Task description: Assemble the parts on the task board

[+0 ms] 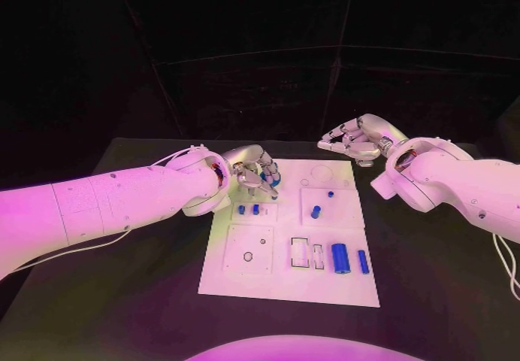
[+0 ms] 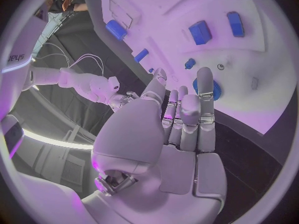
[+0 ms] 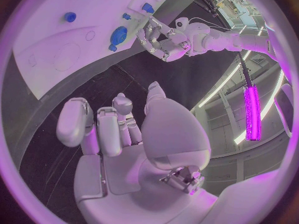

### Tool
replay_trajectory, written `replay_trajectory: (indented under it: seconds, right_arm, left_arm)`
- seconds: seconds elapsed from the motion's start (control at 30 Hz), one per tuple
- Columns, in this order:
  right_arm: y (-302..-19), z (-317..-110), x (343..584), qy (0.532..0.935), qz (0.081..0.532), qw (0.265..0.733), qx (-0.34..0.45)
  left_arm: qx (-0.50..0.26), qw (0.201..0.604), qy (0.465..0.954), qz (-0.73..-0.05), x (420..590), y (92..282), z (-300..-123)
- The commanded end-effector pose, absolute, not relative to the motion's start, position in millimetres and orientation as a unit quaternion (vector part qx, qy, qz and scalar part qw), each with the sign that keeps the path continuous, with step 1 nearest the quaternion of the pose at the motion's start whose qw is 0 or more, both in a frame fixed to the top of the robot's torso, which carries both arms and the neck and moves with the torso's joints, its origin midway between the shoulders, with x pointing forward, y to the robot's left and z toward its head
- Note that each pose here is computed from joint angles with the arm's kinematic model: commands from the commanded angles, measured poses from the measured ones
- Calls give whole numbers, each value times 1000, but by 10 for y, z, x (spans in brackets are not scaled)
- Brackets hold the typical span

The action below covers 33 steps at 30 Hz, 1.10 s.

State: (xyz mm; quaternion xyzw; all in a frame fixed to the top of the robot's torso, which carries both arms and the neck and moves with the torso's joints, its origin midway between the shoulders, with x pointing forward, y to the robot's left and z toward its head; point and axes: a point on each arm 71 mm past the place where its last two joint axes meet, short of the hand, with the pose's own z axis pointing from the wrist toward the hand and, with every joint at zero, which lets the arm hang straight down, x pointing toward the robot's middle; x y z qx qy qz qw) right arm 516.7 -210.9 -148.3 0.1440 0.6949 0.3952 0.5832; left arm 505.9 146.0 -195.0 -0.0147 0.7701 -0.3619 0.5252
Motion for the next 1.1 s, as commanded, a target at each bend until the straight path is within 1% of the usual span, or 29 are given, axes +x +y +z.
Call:
replay_trajectory:
  seconds: [0.03,0.23,0.43,0.67,1.1]
  right_arm:
    - [-2087,-1472,5165,694,400,582,140]
    - [-2071,-1471,5165,694,402,581,139]
    - [-2054,-1472,5165,694,403,580,138]
    - [-2042,-1472,5165,694,404,580,138]
    - [-2020,-1474,5169,694,406,579,137]
  left_arm:
    - [67,546,767,-330,5064,1400,-1953]
    - [100,539,779,-305,5085,1331,-2001]
    - [129,542,781,-284,5134,1258,-2030]
    - [141,538,784,-275,5174,1207,-2072]
    - [150,531,794,-255,5179,1141,-2146]
